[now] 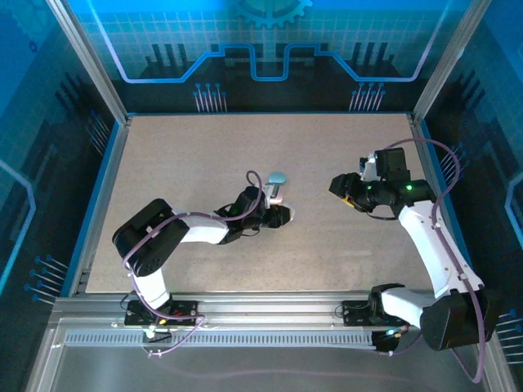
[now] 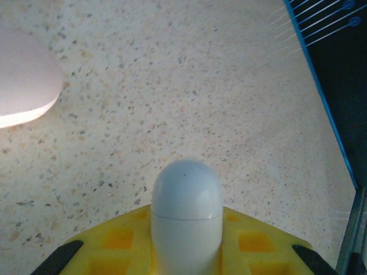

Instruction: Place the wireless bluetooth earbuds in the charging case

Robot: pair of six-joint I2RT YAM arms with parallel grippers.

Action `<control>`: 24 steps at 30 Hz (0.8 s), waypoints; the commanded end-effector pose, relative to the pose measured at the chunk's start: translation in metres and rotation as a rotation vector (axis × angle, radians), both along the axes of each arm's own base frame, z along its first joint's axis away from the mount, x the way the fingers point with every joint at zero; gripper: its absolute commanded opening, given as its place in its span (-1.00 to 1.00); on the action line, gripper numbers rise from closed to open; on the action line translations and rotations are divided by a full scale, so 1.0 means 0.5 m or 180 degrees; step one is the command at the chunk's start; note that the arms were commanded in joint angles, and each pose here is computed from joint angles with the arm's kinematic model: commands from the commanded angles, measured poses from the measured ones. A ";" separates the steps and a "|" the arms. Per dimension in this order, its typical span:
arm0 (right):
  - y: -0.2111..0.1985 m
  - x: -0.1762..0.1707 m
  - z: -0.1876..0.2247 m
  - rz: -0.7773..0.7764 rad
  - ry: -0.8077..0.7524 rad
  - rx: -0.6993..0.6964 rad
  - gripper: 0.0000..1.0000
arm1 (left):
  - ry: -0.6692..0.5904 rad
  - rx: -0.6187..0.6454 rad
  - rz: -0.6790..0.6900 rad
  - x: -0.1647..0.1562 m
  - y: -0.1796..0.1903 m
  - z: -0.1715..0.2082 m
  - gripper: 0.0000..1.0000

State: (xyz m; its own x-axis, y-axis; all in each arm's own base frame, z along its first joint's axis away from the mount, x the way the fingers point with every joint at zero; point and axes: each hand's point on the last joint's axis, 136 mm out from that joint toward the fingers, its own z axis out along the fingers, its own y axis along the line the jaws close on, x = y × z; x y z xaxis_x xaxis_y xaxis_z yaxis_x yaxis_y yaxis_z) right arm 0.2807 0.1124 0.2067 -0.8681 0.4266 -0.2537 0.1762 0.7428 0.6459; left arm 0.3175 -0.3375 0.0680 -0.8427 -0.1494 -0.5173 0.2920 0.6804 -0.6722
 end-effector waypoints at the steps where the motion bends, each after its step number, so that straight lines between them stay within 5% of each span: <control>1: -0.001 0.005 -0.012 -0.0022 0.0026 0.0056 0.11 | 0.0523 0.0187 0.0176 -0.009 0.022 -0.047 -0.62; 10: -0.001 0.011 -0.043 0.0017 0.0148 0.0023 0.11 | 0.0931 0.0515 0.0417 -0.020 0.078 -0.105 -0.48; 14: -0.006 0.013 -0.051 0.0035 0.0167 -0.0057 0.11 | 0.0985 0.0707 0.0524 -0.020 0.106 -0.112 -0.16; 19: -0.030 0.022 -0.059 -0.0005 0.0150 -0.0270 0.14 | 0.0769 0.0868 0.0587 -0.010 0.132 -0.076 0.08; 24: -0.101 0.048 -0.051 -0.0212 -0.0102 -0.0948 0.40 | 0.0329 0.1130 0.0739 0.010 0.179 0.000 0.30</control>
State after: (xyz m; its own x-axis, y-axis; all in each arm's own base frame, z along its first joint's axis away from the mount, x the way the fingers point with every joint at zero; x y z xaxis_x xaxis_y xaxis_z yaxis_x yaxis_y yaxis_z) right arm 0.2936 0.0920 0.1720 -0.8723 0.4006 -0.2805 0.2074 0.8225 0.5296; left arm 0.3148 -0.2716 0.0438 -0.8992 -0.1897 -0.3943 0.0342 0.8679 -0.4956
